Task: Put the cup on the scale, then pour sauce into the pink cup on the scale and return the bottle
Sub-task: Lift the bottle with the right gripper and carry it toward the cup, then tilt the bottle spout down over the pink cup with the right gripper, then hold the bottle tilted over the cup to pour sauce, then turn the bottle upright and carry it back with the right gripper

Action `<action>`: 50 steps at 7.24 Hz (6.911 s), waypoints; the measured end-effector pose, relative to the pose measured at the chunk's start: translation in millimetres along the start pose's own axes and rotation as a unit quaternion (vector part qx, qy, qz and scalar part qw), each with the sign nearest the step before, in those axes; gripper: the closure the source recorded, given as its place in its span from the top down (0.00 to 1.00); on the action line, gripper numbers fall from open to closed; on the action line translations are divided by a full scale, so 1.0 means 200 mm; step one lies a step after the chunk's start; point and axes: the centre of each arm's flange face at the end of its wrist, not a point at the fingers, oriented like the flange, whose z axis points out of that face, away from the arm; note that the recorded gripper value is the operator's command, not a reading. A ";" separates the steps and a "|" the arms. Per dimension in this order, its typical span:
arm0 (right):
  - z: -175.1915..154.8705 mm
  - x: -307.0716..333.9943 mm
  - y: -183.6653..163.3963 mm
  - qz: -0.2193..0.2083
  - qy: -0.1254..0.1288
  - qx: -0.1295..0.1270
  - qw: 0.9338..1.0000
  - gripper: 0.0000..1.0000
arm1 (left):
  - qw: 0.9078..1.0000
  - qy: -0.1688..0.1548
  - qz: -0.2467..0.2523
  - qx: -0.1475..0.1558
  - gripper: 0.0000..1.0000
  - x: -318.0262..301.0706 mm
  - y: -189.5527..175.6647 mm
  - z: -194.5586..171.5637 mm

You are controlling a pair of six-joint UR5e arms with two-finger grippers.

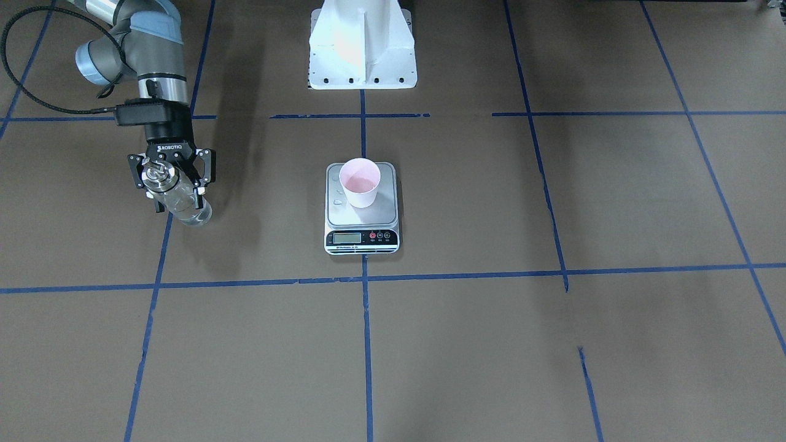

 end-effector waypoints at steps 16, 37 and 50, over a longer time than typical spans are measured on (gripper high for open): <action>0.07 -0.96 -0.22 -0.480 0.165 0.040 0.861 0.00 | 0.998 -0.005 -0.066 0.017 1.00 -0.12 0.22 -0.12; 0.09 -1.04 -0.07 -0.732 0.278 0.072 0.619 0.00 | 0.998 -0.004 -0.065 0.017 1.00 -0.11 0.22 -0.13; -0.18 -1.05 -0.37 -0.375 0.064 0.117 0.917 0.00 | 0.998 -0.006 -0.052 0.030 1.00 -0.06 0.19 -0.18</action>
